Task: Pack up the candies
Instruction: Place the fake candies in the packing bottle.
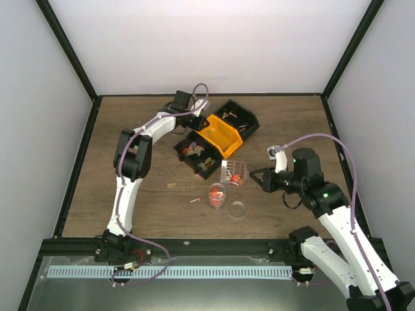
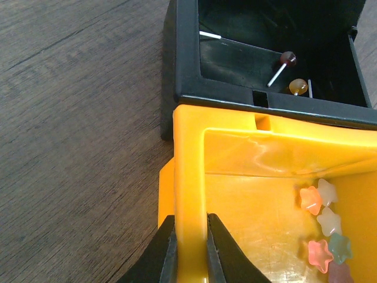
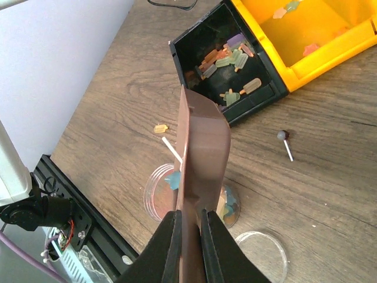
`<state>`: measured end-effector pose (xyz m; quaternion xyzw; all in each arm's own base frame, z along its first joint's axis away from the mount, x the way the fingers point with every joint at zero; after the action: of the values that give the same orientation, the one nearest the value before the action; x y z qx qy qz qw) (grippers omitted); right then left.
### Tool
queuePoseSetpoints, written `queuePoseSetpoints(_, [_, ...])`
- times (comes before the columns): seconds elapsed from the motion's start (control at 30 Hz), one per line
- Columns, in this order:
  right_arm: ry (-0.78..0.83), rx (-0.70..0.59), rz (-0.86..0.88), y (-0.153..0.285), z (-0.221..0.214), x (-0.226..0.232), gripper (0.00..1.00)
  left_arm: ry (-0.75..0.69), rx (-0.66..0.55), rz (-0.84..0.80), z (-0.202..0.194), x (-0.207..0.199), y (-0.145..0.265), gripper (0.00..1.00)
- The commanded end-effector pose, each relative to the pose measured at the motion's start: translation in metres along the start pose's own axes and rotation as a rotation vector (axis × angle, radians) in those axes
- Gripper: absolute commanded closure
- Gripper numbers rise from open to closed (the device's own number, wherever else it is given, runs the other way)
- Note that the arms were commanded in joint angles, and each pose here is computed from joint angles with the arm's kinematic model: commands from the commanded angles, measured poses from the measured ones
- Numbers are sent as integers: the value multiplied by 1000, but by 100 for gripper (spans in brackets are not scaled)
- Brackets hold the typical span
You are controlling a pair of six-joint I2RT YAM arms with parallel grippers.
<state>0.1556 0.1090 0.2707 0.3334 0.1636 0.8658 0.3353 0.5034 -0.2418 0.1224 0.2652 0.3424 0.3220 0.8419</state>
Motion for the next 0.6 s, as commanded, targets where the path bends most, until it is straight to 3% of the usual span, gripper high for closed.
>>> queuePoseSetpoints(0.0, [53, -18, -1, 8, 8, 8, 99, 35, 148, -3, -49, 9, -34, 96])
queuePoseSetpoints(0.57, [77, 30, -51, -5, 6, 13, 99, 32, 155, 0, -51, 10, -34, 96])
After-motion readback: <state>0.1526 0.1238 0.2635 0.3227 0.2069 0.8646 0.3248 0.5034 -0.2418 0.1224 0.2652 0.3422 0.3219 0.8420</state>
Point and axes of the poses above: each gripper's point midway between its finger pads, its own y axis back along the fingers, its own x axis along the line the jaws close on, z = x × y, the point moved 8 cm from there along y, back along the fingers, and after that the axes turned 7 degrees about y, right-handed, at the moved point
